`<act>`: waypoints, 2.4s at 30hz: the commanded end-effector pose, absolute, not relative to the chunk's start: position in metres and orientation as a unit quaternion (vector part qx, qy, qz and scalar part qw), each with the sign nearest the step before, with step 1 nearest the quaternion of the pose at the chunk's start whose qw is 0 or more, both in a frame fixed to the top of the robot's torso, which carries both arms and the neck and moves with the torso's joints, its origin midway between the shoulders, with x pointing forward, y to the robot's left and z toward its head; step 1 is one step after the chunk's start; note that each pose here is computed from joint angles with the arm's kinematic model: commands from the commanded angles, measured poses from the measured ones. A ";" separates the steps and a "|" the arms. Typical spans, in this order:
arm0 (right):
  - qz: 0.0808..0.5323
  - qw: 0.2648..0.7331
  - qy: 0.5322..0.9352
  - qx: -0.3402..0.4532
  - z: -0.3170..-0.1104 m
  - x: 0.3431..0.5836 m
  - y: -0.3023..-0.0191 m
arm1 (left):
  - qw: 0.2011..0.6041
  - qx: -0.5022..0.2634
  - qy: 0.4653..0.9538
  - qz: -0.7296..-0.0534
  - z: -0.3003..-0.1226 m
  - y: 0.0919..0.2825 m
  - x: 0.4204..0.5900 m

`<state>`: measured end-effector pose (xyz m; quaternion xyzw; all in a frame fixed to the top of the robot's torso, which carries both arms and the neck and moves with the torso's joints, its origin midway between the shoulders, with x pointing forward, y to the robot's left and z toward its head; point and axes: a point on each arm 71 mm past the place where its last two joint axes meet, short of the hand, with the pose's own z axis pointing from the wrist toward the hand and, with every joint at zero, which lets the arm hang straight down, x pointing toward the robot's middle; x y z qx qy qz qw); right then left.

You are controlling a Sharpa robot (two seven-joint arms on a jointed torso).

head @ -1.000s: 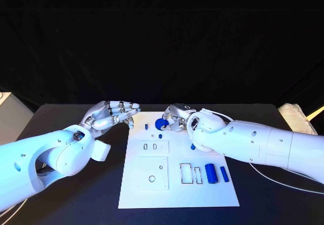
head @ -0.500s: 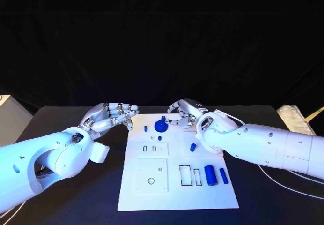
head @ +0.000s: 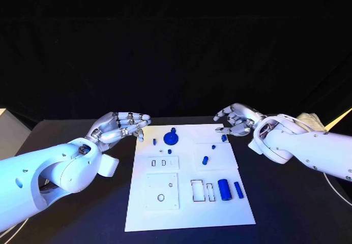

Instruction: Assemble the parts on the task board

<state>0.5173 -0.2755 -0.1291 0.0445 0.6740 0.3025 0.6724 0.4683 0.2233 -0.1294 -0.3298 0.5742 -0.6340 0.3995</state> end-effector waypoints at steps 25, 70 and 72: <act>0.252 0.654 0.714 0.004 -0.169 0.526 -0.318 | 0.393 -0.319 0.576 -0.642 -0.129 0.221 0.470; 0.253 0.650 0.717 0.010 -0.181 0.535 -0.299 | 0.394 -0.322 0.579 -0.638 -0.130 0.225 0.469; 0.252 0.650 0.716 0.011 -0.181 0.535 -0.299 | 0.394 -0.322 0.579 -0.638 -0.130 0.225 0.469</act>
